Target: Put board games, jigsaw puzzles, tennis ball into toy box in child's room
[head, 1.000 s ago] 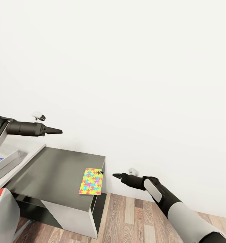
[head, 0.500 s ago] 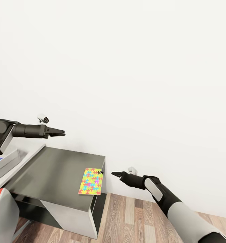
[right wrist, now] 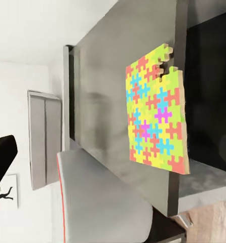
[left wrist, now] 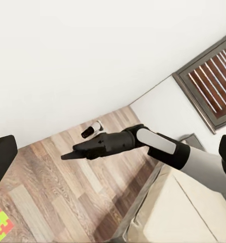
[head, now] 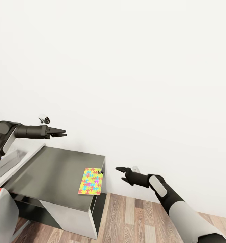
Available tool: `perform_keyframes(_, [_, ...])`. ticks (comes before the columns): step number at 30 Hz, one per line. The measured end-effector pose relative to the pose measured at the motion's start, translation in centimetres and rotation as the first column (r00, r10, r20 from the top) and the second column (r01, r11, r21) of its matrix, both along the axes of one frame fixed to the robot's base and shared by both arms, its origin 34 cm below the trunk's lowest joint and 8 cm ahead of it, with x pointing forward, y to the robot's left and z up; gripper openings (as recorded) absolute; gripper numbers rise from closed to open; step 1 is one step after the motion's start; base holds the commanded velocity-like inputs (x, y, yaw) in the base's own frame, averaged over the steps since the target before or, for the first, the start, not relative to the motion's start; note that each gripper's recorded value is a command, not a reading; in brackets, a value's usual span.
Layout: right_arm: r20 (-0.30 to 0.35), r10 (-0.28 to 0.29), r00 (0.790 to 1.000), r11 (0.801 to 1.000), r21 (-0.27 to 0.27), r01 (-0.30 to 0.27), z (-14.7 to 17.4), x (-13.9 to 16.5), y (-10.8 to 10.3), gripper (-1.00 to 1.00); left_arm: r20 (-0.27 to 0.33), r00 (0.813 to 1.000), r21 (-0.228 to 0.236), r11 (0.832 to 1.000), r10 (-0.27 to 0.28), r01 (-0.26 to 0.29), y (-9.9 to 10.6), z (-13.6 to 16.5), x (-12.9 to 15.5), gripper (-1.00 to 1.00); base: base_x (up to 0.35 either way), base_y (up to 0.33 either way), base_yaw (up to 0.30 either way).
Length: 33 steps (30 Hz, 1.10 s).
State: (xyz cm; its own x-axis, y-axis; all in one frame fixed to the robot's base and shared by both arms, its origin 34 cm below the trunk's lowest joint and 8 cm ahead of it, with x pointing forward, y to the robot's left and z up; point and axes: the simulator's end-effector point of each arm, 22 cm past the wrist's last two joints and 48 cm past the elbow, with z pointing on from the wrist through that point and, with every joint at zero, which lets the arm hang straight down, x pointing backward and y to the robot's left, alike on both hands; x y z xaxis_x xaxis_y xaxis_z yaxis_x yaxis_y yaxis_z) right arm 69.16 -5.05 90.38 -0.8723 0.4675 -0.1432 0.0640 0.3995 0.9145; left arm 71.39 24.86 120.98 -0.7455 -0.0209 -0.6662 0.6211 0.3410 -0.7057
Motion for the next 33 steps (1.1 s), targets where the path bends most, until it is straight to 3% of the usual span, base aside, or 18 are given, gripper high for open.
perform_keyframes(10, [-0.140,-0.062,0.988,0.998,0.013,0.064,-4.5,-1.7,-1.7,1.00,-0.009,0.999,-0.056,0.998,-0.037,0.037,-2.8,-0.3,0.3,1.00,0.000,0.000,0.000])
perform_keyframes(22, [-0.143,-0.054,0.988,0.998,0.028,0.059,-5.2,-1.8,0.0,1.00,-0.027,0.999,-0.085,0.996,-0.020,0.018,-2.5,-1.2,0.9,1.00,0.000,0.000,0.000])
perform_keyframes(33, [-0.087,-0.088,0.992,0.996,0.004,0.088,-5.2,-0.7,0.2,1.00,-0.022,1.000,-0.096,0.995,-0.009,0.007,-2.1,-1.1,1.1,1.00,0.000,0.000,0.000])
